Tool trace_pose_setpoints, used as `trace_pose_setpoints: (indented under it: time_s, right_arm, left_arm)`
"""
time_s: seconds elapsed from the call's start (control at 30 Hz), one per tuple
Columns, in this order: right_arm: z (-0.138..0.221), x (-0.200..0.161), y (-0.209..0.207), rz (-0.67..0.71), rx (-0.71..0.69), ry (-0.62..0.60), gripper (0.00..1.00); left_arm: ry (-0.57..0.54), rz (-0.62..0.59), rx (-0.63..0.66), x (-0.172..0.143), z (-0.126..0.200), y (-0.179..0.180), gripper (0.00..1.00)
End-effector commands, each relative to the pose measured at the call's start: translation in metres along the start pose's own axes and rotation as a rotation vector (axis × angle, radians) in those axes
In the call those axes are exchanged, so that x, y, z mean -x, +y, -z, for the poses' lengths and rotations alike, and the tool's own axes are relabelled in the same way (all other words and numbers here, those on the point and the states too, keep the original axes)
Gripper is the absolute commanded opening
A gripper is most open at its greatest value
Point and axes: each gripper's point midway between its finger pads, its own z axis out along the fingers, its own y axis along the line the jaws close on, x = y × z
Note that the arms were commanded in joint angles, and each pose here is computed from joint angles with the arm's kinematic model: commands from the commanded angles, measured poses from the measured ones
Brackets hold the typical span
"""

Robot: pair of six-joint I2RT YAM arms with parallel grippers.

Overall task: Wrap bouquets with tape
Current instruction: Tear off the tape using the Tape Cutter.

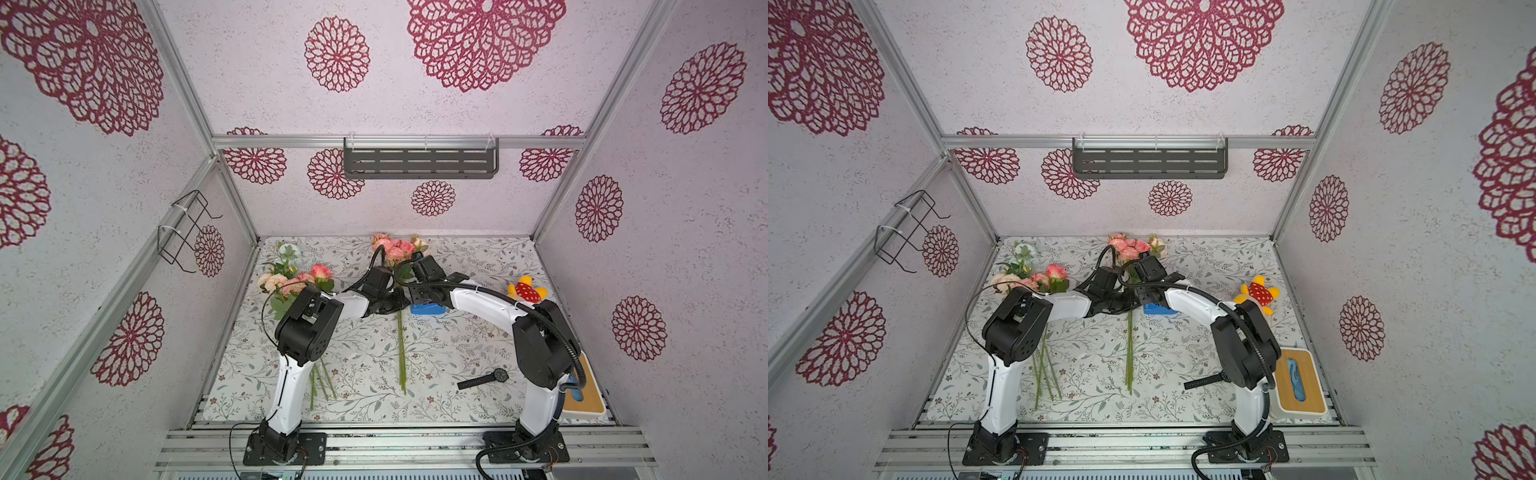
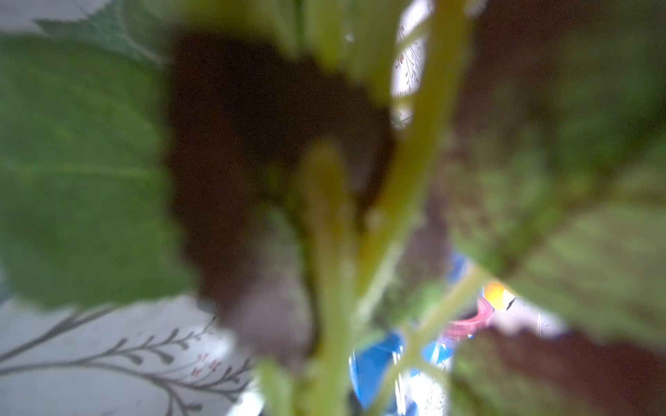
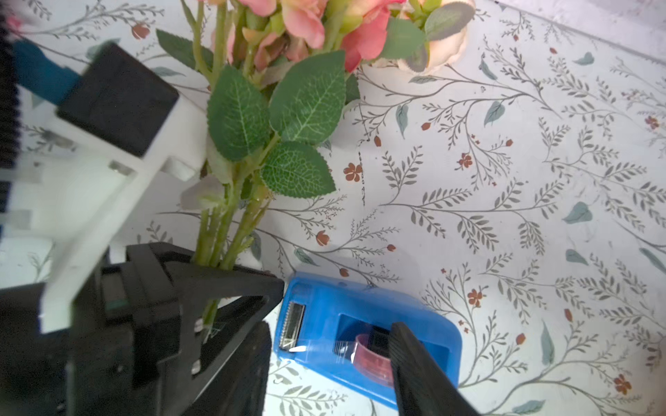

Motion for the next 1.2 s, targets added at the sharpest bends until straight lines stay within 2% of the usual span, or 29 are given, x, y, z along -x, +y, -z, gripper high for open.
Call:
trace_pose_setpoints:
  time_s: [0.0,0.3,0.9,1.17]
  right_arm:
    - [-0.003,0.006,0.007,0.098,-0.022,-0.029,0.58]
    - [-0.018,-0.001,0.019,0.182,0.029,-0.039,0.61]
    - [-0.034,-0.04,0.016,0.264,-0.014,-0.018,0.62]
    - [-0.032,-0.061,0.006,0.34,-0.084,-0.072,0.62]
  left_arm:
    - [-0.022,-0.023,-0.012,0.004,-0.002,0.005,0.0]
    - [-0.022,-0.03,-0.013,0.003,0.001,0.006,0.0]
    - [-0.025,-0.021,-0.052,0.004,-0.004,0.003,0.0]
    - [-0.041,0.019,-0.07,0.006,-0.001,0.012,0.0]
